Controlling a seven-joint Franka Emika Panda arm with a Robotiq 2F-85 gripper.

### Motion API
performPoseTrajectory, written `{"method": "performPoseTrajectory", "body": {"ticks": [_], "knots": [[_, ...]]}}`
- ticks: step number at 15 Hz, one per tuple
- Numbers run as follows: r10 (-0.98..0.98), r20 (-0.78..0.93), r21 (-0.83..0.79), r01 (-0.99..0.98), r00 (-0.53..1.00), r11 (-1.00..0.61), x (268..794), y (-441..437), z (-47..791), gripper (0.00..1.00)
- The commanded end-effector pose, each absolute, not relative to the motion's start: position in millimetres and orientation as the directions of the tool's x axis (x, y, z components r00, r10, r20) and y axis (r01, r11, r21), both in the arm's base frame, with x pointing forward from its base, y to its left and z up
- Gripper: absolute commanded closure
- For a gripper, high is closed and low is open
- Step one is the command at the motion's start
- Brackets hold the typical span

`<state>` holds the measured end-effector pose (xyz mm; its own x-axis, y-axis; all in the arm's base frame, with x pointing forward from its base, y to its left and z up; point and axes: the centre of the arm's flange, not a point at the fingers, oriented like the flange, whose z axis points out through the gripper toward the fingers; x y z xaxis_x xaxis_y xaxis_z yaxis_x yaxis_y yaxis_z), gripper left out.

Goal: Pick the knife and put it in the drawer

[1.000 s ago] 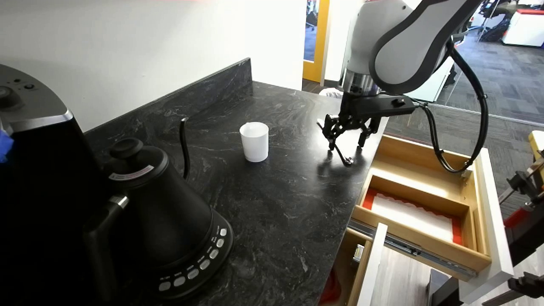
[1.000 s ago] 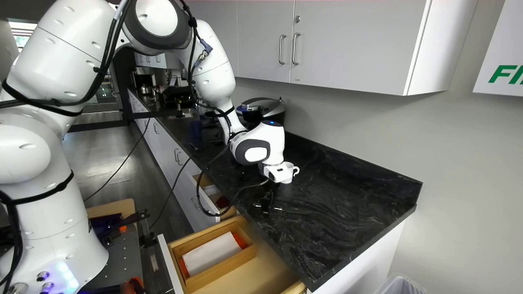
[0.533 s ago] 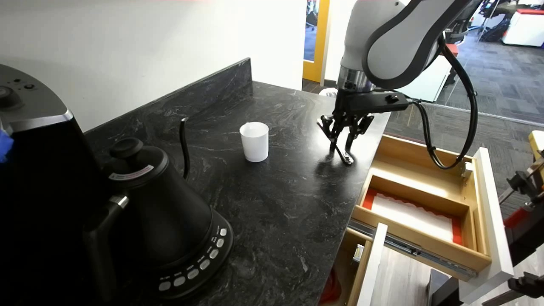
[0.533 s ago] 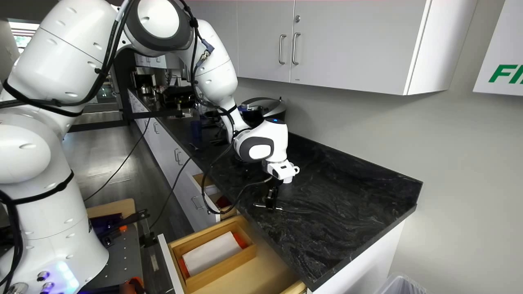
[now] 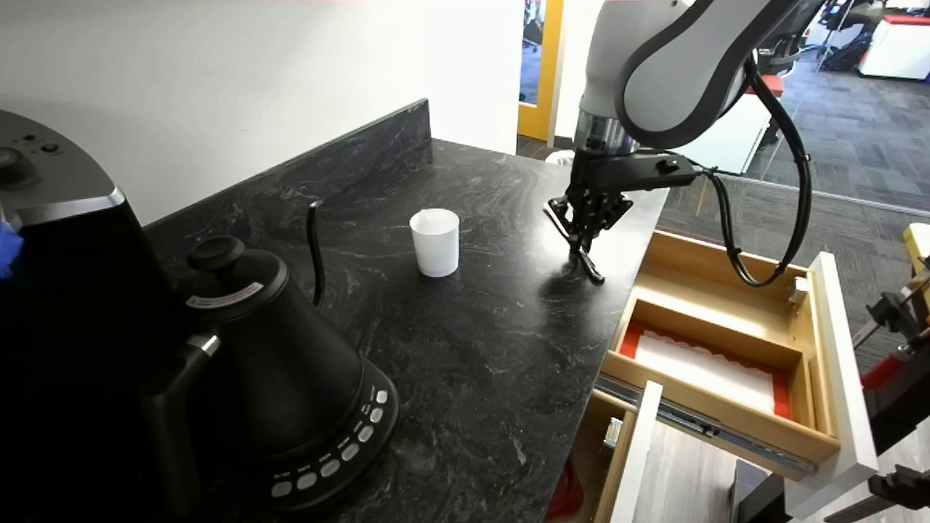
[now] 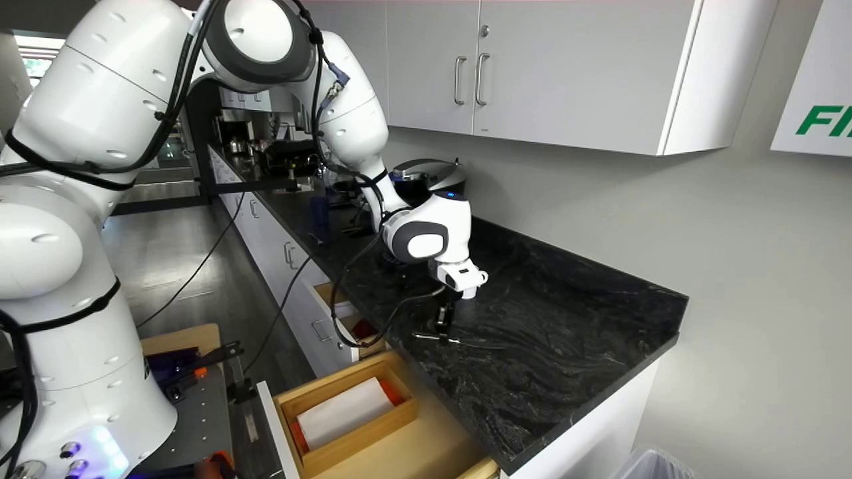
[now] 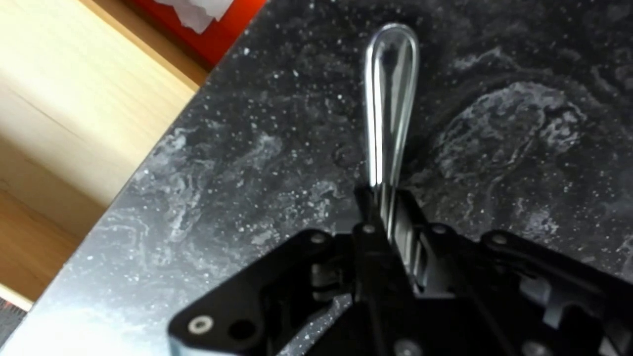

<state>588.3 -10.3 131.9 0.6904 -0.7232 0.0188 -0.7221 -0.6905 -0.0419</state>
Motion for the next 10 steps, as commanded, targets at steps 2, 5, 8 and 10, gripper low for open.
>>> {"method": "performPoseTrajectory", "body": {"ticks": [2,5,8,10], "knots": [[-0.731,-0.004,-0.009,-0.731,0.683,-0.683,591.2,-10.8,130.1,0.93],[-0.762,-0.002,-0.044,-0.762,0.647,-0.646,553.7,-10.4,149.7,0.93],[-0.77,-0.018,-0.025,-0.771,0.637,-0.637,544.3,-11.0,149.7,0.93],[-0.775,-0.021,-0.017,-0.775,0.632,-0.632,539.5,-11.3,149.2,0.93]]}}
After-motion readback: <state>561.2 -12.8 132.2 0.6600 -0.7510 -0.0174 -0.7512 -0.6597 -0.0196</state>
